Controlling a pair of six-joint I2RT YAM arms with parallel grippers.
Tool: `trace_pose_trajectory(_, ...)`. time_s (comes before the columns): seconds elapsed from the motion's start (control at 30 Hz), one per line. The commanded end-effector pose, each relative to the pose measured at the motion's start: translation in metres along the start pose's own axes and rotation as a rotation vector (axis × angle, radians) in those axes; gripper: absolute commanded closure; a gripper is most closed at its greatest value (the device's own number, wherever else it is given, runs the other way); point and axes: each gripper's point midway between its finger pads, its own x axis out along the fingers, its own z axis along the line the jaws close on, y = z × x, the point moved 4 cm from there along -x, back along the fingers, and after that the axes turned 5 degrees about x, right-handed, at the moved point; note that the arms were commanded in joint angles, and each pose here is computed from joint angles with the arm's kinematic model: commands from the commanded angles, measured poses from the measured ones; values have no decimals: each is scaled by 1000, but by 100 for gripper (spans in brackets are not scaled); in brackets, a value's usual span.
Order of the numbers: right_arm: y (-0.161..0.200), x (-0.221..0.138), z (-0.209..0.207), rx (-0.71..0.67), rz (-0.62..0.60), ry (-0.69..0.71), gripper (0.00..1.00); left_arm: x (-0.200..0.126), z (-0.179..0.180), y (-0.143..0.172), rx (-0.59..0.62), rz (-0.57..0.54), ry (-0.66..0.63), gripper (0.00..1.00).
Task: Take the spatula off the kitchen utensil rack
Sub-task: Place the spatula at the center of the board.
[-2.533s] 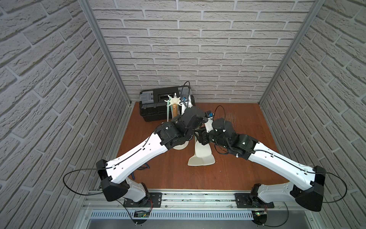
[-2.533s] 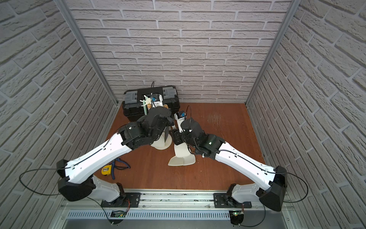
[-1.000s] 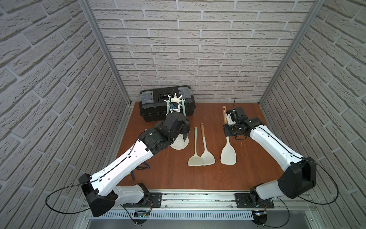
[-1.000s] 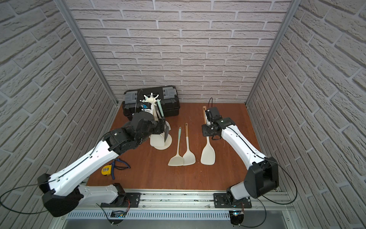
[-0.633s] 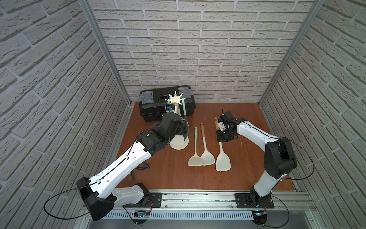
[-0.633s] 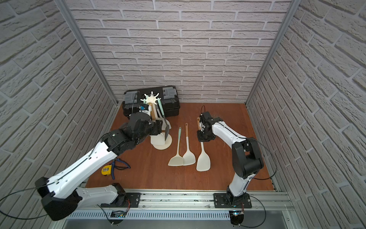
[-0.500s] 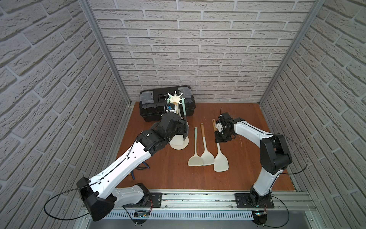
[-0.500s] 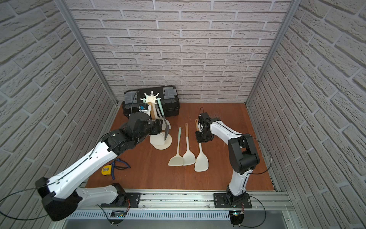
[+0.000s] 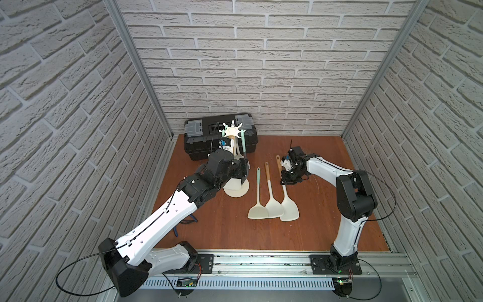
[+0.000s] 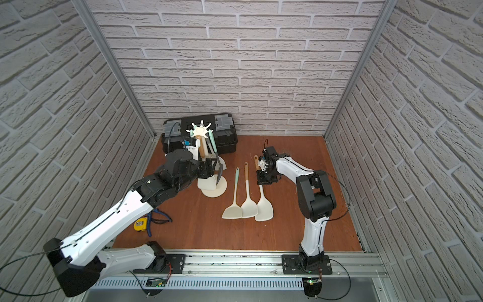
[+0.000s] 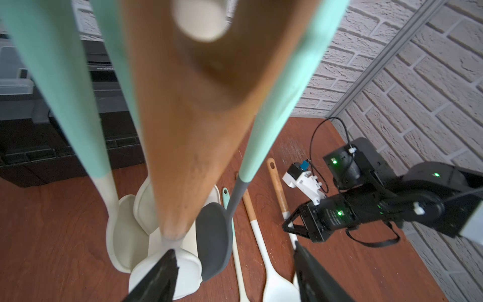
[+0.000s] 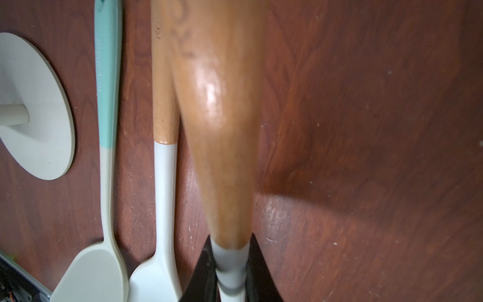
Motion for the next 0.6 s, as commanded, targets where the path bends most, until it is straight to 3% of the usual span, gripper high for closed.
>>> trace_pose_trajectory(0.0, -21, -8, 8, -70, -59, -53, 97, -3, -11, 5, 35, -8, 117, 26)
trace_pose_trajectory(0.23, -29, 16, -7, 46, -124, -69, 96, -18, -28, -2, 60, -68, 262, 25)
trace_pose_trajectory(0.33, -24, 37, -15, 80, -90, -57, 93, -18, -34, -3, 67, -83, 310, 25)
trace_pose_trajectory(0.57, -14, 36, -35, 126, -107, 65, 81, -25, -47, -14, 104, -70, 374, 23)
